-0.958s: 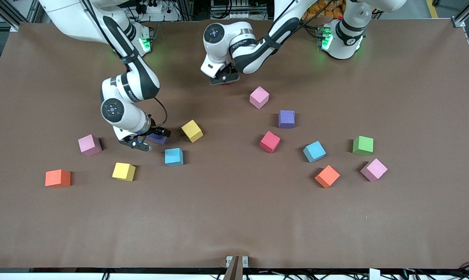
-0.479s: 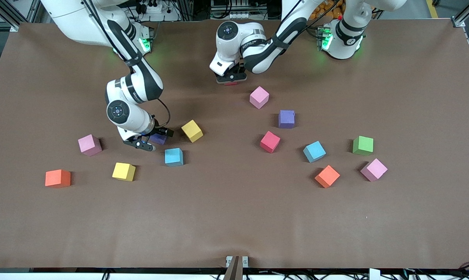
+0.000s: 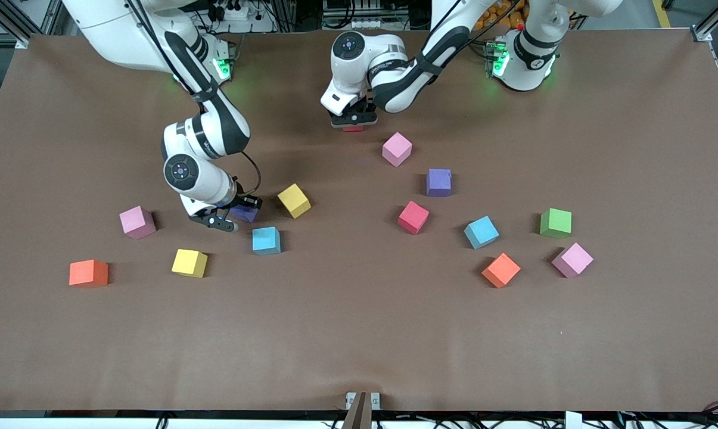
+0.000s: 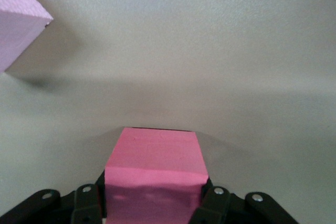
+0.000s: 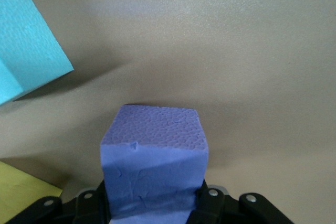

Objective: Form number 2 with 11 blocks

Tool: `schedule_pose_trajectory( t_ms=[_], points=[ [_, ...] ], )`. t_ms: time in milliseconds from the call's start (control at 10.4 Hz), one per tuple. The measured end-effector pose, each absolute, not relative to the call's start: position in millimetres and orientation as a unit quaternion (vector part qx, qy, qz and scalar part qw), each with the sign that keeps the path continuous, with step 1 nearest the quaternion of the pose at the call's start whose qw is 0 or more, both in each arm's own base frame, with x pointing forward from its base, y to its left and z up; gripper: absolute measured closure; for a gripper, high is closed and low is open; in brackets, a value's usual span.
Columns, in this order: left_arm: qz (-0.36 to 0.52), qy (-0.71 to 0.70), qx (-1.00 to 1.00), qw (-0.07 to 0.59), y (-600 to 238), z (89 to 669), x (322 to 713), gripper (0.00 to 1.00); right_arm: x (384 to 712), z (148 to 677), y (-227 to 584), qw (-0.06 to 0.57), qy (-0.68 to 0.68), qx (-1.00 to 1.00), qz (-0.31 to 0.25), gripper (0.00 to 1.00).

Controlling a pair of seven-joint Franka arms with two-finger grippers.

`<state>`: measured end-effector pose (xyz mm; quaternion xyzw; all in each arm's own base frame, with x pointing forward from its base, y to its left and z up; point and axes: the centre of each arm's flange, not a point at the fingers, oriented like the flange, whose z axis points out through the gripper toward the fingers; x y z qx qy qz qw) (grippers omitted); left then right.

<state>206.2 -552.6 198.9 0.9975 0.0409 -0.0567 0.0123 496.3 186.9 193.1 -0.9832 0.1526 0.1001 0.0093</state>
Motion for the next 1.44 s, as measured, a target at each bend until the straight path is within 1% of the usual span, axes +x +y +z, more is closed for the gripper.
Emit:
schedule_pose_trajectory(
  t_ms=[288,575,767,863,958,1054,1246,1438],
  points=[
    [-0.037,0.032,0.999,0.012,-546.9,195.7,220.6,0.39,498.5,195.7,186.2,0.011,0.154,-0.983,0.097,0.43],
    [-0.038,0.033,0.999,0.015,-546.4,193.4,223.1,0.39,503.1,218.7,187.0,0.014,0.144,-0.986,0.087,0.43],
    [-0.037,0.032,0.999,0.016,-546.5,193.3,223.0,0.32,497.8,239.9,190.7,0.009,0.118,-0.988,0.101,0.48],
    [-0.033,0.031,0.999,0.019,-547.3,196.1,224.2,0.22,492.0,247.5,197.2,0.006,0.096,-0.989,0.110,0.48],
    [-0.027,0.032,0.999,0.024,-548.0,203.2,228.1,0.07,484.8,255.0,207.4,0.003,0.070,-0.991,0.118,0.48],
    [-0.017,0.036,0.999,0.031,-547.0,214.7,235.2,0.00,476.9,264.8,220.1,0.000,0.042,-0.992,0.123,0.48],
    [0.012,0.051,0.998,0.040,-536.1,241.4,258.7,0.00,461.6,285.0,245.8,-0.003,-0.008,-0.992,0.123,0.48],
    [0.042,0.085,0.995,0.038,-511.6,258.4,298.3,0.00,456.3,289.7,252.6,0.001,-0.061,-0.990,0.124,0.48]
  ],
)
